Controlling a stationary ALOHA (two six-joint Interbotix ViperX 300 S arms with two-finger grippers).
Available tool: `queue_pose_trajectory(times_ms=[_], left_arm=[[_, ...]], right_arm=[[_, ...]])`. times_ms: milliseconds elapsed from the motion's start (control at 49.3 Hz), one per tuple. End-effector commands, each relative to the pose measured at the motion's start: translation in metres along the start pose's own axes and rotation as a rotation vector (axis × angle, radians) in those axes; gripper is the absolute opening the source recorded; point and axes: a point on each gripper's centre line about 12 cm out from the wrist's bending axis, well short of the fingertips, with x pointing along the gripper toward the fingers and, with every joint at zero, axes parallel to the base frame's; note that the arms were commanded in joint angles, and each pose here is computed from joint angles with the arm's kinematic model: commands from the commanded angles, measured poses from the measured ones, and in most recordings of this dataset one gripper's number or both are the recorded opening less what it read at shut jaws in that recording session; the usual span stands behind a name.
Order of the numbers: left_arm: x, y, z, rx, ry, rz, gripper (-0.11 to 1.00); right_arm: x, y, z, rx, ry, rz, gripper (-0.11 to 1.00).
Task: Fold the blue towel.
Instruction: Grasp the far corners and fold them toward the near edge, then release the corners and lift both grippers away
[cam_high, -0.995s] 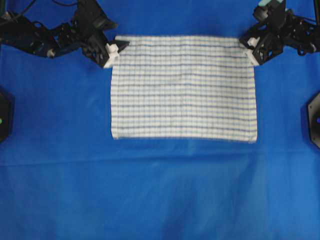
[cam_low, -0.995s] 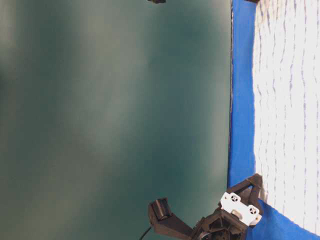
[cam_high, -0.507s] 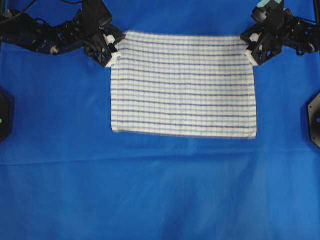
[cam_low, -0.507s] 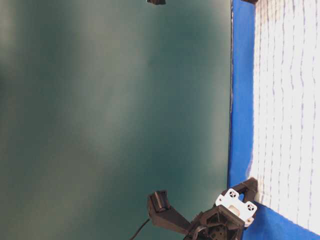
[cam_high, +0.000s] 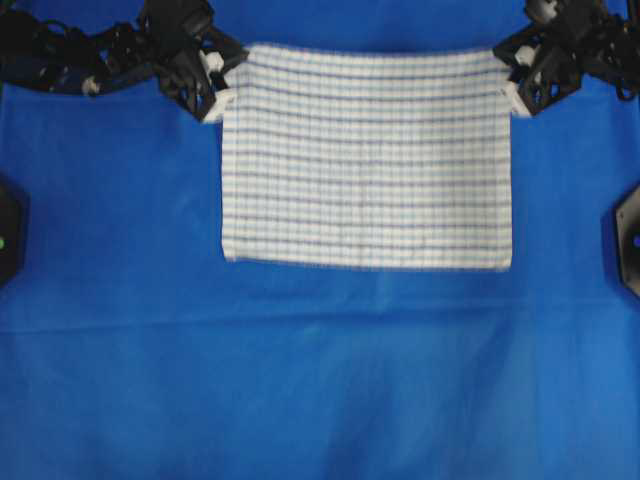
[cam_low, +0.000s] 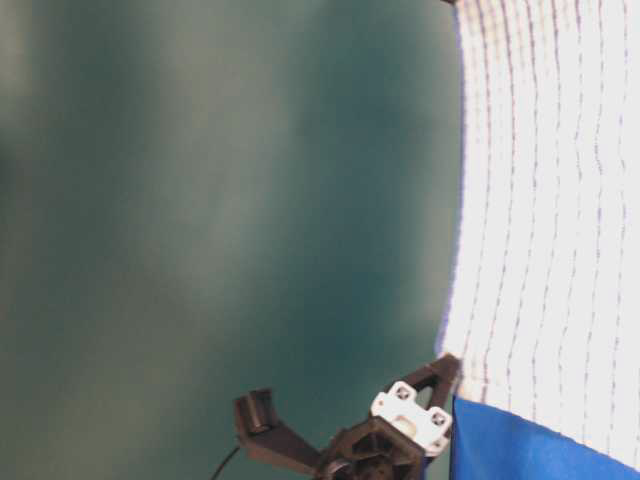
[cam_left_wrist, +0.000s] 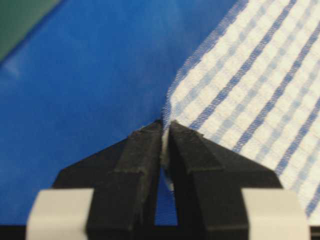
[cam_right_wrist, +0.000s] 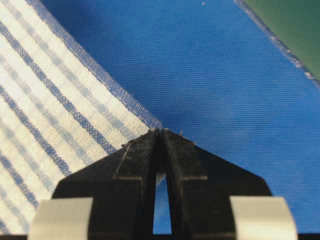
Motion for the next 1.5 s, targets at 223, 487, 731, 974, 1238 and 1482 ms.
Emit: queue_pose_trajectory(times_ms=[223, 487, 731, 974, 1238, 1482], left_arm=[[-0.008, -0.009, 0.015, 0.017, -0.033, -0.021, 0.03], [-0.030, -0.055, 0.003, 0.083, 0.010, -0.132, 0.03], [-0.052, -0.108, -0.016, 0.176, 0.029, -0.268, 0.03], [-0.067, -0.147, -0.033, 0.260, 0.079, -0.371, 0.03], [-0.083, -0.171, -0.051, 0.256, 0.138, -0.438, 0.03], [-0.089, -0.175, -0.059, 0.245, 0.158, -0.452, 0.03]], right_arm=[[-0.017, 0.003, 0.011, 0.010, -0.044, 0.005, 0.05], [-0.040, 0.051, -0.004, -0.001, -0.008, 0.143, 0.05], [-0.072, 0.094, -0.027, -0.001, 0.024, 0.300, 0.05], [-0.090, 0.128, -0.048, -0.025, 0.119, 0.415, 0.05], [-0.102, 0.151, -0.063, -0.050, 0.184, 0.490, 0.05], [-0.102, 0.155, -0.071, -0.058, 0.232, 0.489, 0.05]])
